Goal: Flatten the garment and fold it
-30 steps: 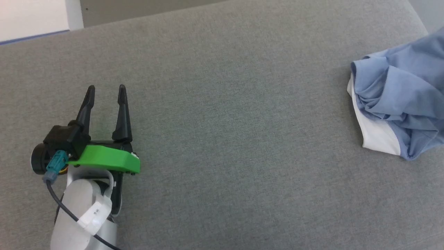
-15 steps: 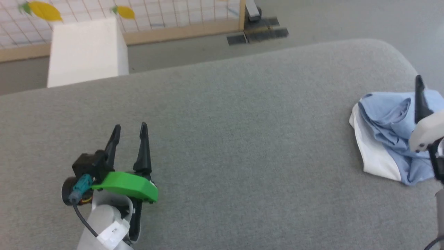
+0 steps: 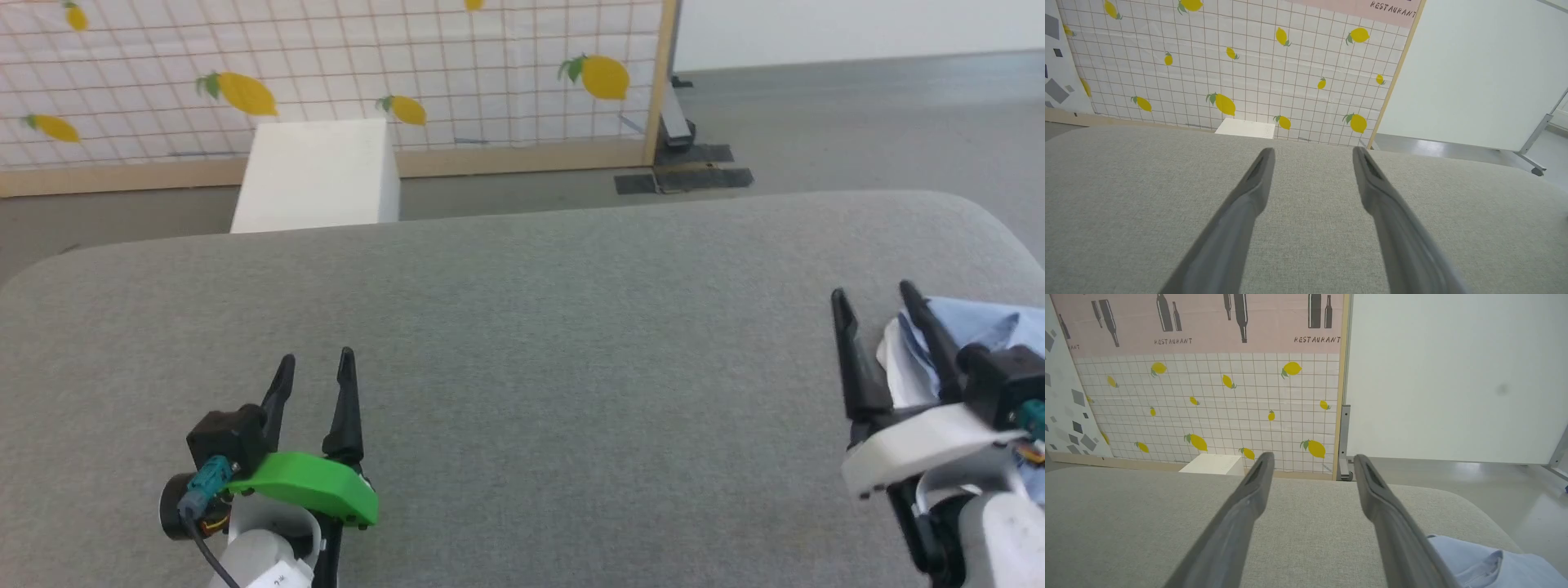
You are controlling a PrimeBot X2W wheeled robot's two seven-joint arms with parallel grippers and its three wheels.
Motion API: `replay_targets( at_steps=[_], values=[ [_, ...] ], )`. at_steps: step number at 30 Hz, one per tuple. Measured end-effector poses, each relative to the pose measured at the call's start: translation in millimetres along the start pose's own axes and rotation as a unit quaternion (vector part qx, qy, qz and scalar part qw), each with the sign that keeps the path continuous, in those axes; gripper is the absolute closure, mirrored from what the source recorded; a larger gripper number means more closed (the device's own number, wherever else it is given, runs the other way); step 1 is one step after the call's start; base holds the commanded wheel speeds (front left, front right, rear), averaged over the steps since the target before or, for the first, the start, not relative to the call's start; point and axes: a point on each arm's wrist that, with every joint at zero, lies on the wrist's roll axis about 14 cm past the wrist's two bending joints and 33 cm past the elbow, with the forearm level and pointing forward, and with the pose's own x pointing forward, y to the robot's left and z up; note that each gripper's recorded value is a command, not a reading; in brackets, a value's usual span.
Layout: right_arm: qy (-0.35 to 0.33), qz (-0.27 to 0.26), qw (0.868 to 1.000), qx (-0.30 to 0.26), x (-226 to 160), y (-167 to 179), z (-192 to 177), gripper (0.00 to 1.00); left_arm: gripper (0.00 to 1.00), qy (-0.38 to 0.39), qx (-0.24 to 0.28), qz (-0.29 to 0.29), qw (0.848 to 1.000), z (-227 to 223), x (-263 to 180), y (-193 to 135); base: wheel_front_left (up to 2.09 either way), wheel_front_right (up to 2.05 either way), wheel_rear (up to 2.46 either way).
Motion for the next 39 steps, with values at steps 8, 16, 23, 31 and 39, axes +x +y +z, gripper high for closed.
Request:
replay_targets(
  at_steps=[8,16,23,31,39],
  values=[
    [0.003,0.029,0.999,0.030,-15,33,-16,0.00,0.00,-0.004,0.002,0.023,1.000,5,-22,14,0.00,0.00,0.00],
    [0.014,0.034,0.999,0.030,-28,44,-31,0.00,0.00,0.004,0.002,0.035,0.999,-1,-37,20,0.00,0.00,0.00],
    [0.014,0.030,0.999,0.030,-29,42,-33,0.00,0.00,0.007,0.001,0.035,0.999,-3,-39,19,0.00,0.00,0.00],
    [0.019,0.031,0.999,0.032,-29,42,-35,1.00,1.00,0.009,0.000,0.036,0.999,-4,-39,20,0.00,0.00,0.00],
    [0.020,0.031,0.999,0.031,-29,42,-36,1.00,1.00,0.010,0.000,0.036,0.999,-5,-39,20,0.00,0.00,0.00]
  ],
)
